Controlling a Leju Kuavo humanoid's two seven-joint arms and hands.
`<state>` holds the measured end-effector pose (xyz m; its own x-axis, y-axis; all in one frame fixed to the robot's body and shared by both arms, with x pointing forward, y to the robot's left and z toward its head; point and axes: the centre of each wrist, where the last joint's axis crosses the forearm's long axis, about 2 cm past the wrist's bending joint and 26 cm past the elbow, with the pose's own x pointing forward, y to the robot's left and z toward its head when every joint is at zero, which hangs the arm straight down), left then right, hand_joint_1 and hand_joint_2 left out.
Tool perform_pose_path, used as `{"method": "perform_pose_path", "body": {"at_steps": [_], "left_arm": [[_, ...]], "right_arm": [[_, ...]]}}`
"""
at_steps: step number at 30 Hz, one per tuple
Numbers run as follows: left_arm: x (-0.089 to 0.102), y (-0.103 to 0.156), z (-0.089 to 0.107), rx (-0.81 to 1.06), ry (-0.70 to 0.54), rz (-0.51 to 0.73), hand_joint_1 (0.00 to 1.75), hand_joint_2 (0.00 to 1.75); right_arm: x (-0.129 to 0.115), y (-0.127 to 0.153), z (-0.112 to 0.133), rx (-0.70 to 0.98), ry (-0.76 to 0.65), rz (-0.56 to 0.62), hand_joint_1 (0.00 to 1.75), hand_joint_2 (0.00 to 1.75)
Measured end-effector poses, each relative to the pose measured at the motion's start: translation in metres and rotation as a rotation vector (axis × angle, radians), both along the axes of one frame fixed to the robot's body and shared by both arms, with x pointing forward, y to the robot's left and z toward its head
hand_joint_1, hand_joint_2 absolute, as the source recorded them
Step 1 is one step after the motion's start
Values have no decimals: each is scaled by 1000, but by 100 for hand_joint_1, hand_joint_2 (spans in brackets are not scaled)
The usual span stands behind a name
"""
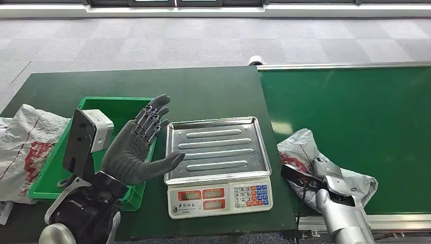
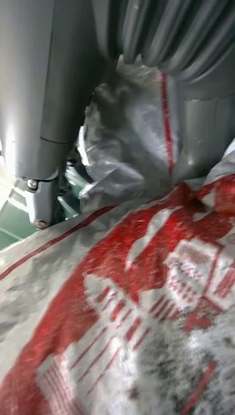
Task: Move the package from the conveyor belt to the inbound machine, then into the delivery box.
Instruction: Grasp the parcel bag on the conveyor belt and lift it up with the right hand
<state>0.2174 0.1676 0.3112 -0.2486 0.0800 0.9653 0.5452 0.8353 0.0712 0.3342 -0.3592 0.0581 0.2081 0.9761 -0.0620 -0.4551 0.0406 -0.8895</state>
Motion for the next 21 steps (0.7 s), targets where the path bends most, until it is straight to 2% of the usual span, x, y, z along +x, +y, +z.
{"method": "perform_pose_path", "body": {"at_steps": [12, 21], "left_arm": [[-2, 5, -1, -3, 1, 32, 0, 175], [-7, 10, -1, -2, -6, 64, 0, 175]], "right_arm": [[6, 13, 5, 2, -58, 48, 175, 175], [4, 22, 14, -49, -180, 1, 175, 175]]}}
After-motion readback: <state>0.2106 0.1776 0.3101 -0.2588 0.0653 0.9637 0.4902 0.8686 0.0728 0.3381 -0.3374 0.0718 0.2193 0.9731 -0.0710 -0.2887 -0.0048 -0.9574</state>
